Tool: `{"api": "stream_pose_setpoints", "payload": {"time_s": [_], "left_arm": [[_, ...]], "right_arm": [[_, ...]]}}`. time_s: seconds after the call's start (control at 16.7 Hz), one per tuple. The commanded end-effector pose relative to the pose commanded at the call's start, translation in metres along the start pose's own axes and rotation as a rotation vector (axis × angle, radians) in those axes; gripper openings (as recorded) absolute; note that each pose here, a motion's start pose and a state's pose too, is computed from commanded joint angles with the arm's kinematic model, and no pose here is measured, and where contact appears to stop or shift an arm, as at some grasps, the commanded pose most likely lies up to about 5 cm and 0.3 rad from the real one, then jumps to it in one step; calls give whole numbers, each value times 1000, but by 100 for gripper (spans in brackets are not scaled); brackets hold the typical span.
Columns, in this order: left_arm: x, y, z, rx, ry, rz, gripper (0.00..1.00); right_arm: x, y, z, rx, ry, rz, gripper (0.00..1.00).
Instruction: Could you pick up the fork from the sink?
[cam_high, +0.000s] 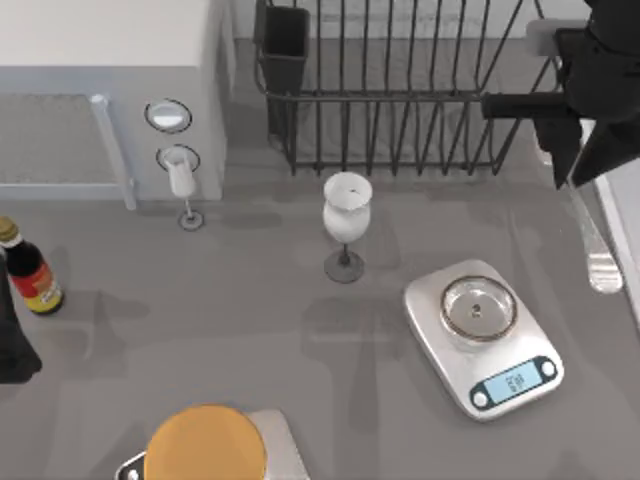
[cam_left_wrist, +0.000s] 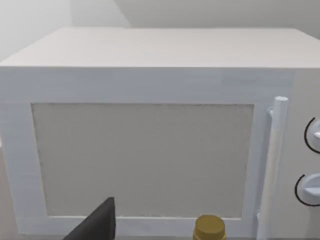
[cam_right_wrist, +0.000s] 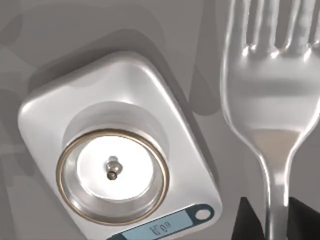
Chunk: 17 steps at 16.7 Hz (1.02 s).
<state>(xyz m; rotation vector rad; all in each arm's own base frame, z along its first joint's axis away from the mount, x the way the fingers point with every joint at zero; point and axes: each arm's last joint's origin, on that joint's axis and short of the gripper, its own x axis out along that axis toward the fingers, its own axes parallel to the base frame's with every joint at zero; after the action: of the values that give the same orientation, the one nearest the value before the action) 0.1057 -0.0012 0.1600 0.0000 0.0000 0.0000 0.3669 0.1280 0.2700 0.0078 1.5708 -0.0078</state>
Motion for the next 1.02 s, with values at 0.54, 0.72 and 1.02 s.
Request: {"api": "stream_pose_setpoints", "payload": {"time_s": [0.54, 0.72, 1.02], "left_arm": [[0, 0, 0, 0, 0, 0, 100], [0, 0, 0, 0, 0, 0, 100], [0, 0, 0, 0, 0, 0, 100]], "right_arm": [[62, -34, 23, 143, 71, 87, 0], [92, -29, 18, 121, 60, 86, 0], [110, 0, 0, 0, 0, 0, 0]]}}
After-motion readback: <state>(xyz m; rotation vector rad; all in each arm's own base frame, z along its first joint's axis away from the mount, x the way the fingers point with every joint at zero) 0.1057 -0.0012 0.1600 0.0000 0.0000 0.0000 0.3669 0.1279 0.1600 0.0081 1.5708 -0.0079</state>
